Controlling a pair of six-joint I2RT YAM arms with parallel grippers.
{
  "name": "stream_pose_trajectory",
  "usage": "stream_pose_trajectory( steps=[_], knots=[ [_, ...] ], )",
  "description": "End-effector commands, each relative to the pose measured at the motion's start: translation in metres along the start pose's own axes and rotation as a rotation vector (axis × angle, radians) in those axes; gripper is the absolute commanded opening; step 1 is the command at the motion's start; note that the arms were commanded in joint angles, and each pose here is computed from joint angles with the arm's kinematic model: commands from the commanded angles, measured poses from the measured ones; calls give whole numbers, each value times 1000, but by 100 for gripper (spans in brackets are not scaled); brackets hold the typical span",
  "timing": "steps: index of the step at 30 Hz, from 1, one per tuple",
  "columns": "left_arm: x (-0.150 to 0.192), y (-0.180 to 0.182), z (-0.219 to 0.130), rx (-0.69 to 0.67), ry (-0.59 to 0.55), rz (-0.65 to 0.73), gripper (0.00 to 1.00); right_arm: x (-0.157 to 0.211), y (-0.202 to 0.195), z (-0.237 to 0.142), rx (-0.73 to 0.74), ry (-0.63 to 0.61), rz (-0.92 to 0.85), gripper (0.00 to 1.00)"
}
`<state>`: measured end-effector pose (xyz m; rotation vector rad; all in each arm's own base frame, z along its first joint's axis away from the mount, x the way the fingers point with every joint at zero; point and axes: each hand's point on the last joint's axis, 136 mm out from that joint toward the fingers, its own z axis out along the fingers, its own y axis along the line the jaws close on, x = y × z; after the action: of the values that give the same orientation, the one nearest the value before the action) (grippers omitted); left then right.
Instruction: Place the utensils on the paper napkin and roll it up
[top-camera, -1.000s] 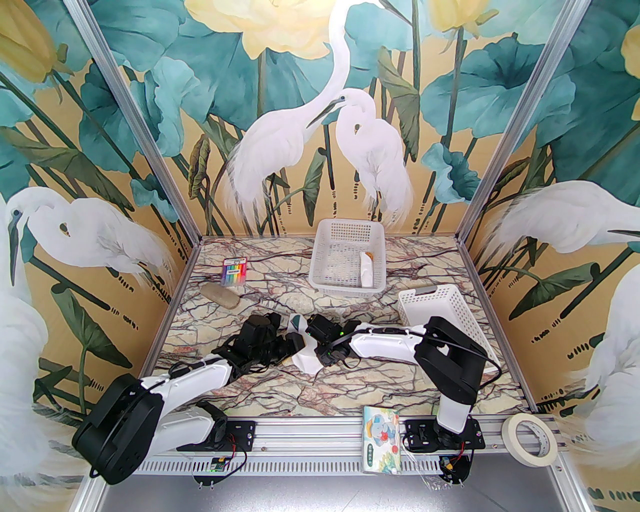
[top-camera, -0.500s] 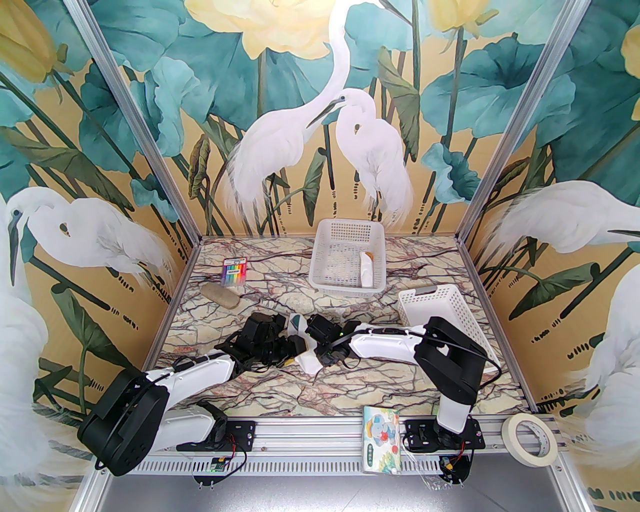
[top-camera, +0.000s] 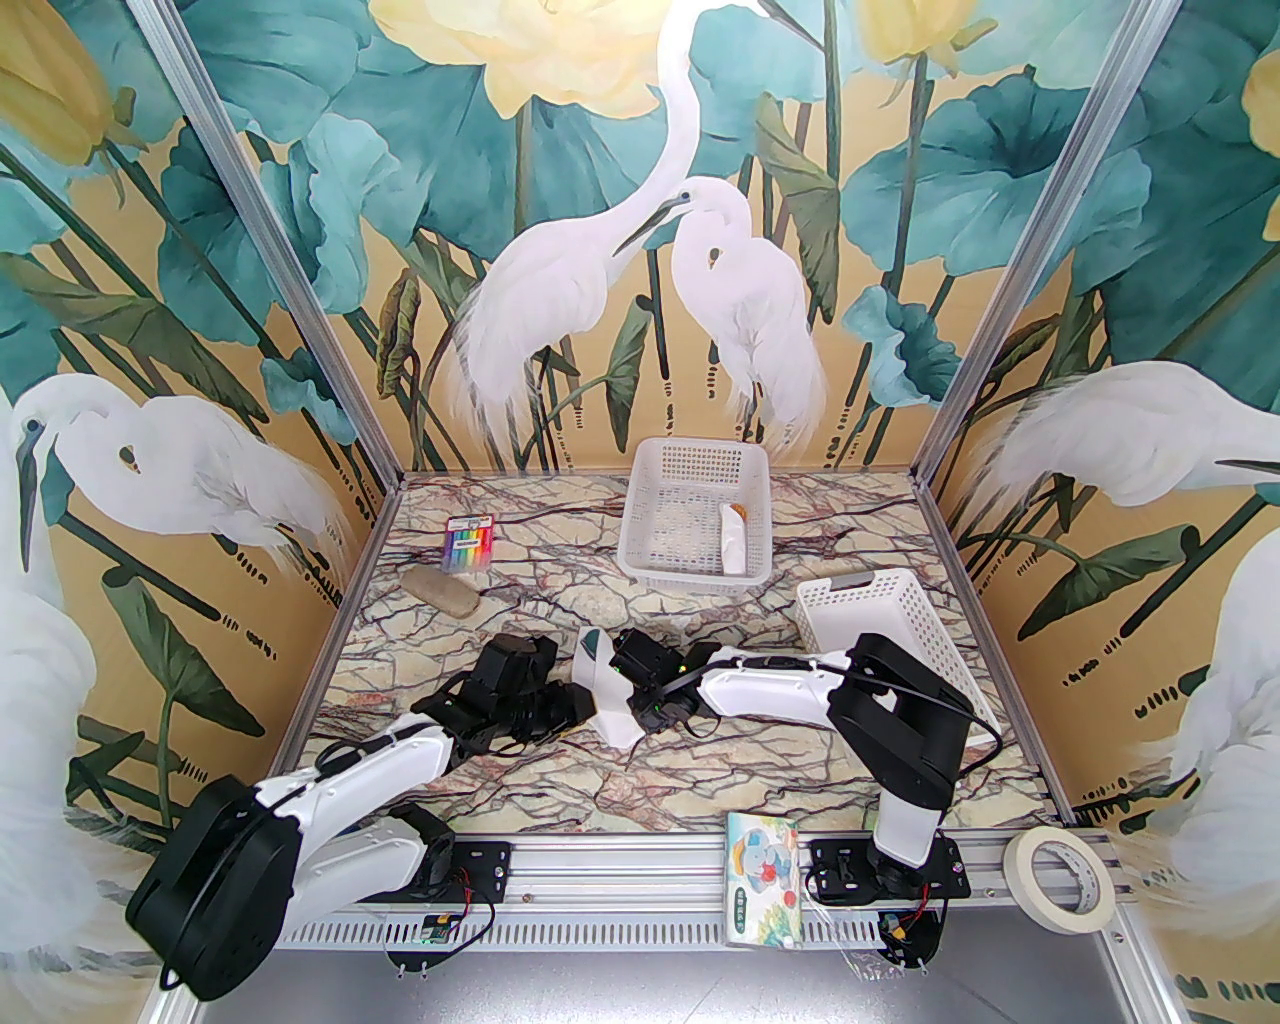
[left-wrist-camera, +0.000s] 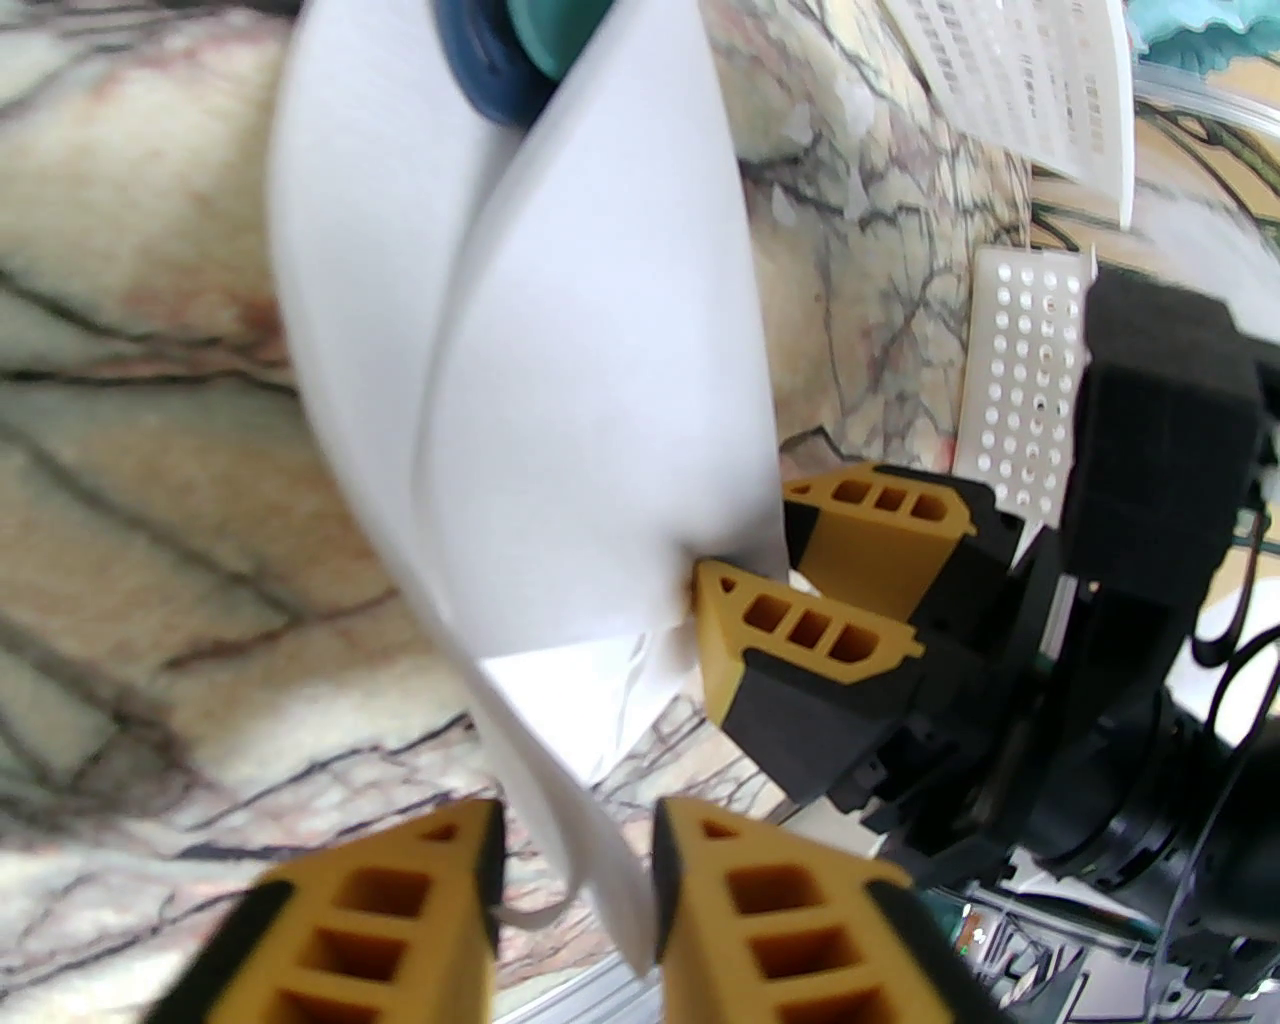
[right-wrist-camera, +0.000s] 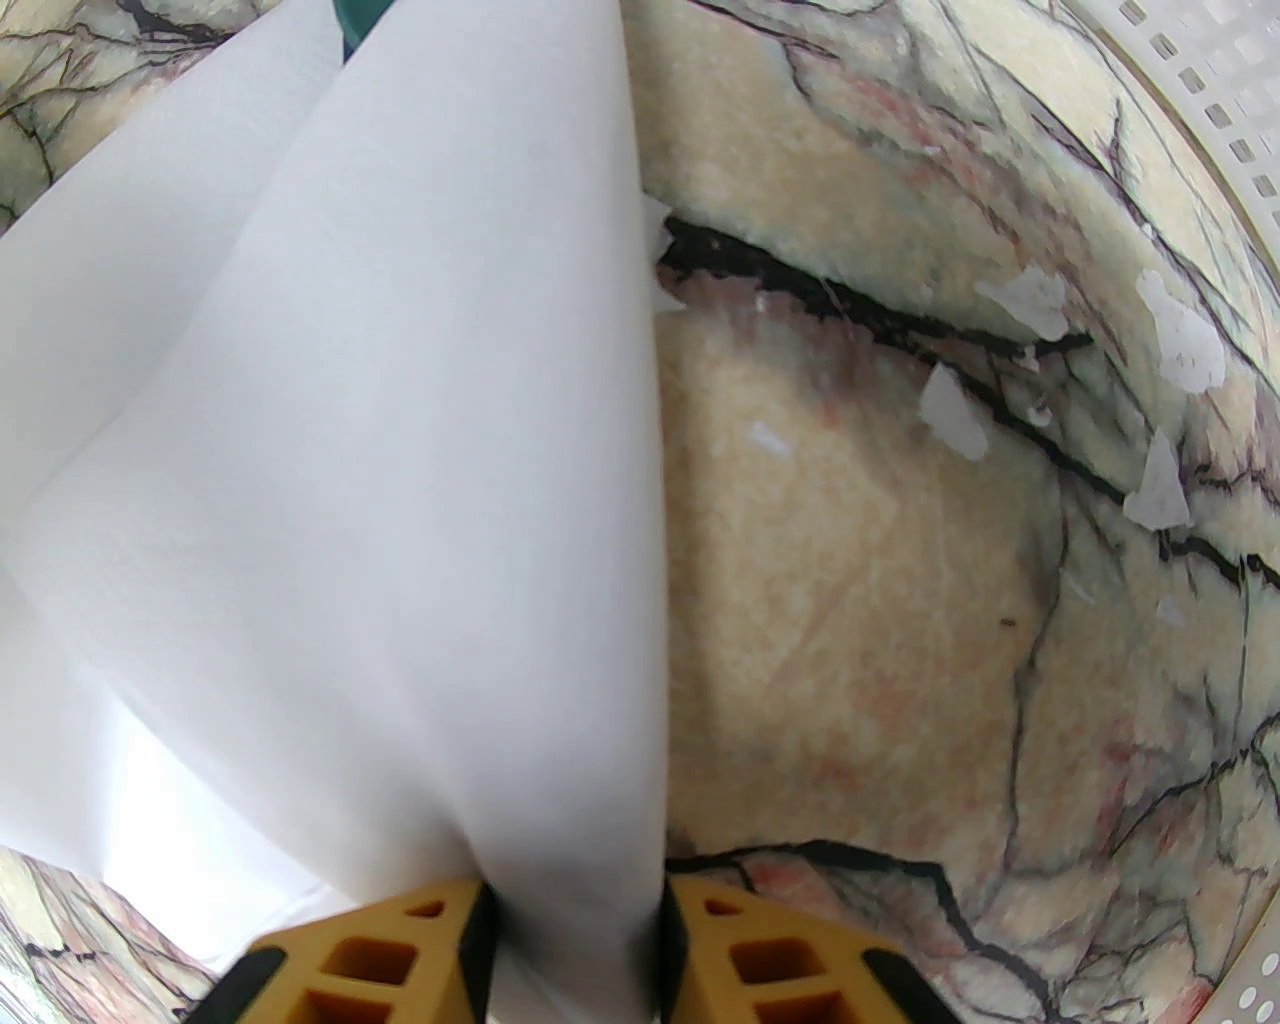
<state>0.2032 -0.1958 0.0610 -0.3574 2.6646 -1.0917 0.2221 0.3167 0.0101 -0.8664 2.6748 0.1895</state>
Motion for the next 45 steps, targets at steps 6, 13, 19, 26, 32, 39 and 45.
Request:
stream_pose_trajectory(
  steps=[6, 13, 19, 26, 32, 39, 45],
  knots=[
    [-1, -5, -2, 27, 1, 8, 0, 52, 12, 29, -38, 179, -23, 35],
    [-8, -22, -2, 77, -2, 27, 0, 52, 12, 29, -39, 176, -23, 34],
    [-21, -34, 8, 100, -9, 45, 0, 54, 11, 31, -35, 184, -28, 34],
    [-36, -34, 33, 63, 15, 70, 0, 51, 14, 30, -48, 178, -29, 34],
    [-49, -29, 54, 12, 30, 103, 0, 52, 15, 32, -48, 181, -30, 34],
    [-49, -19, 75, -10, 75, 89, 0, 51, 16, 31, -55, 176, -29, 34],
    [-40, -2, 81, -37, 98, 63, 0, 36, 22, 22, -75, 139, -31, 34]
  ],
)
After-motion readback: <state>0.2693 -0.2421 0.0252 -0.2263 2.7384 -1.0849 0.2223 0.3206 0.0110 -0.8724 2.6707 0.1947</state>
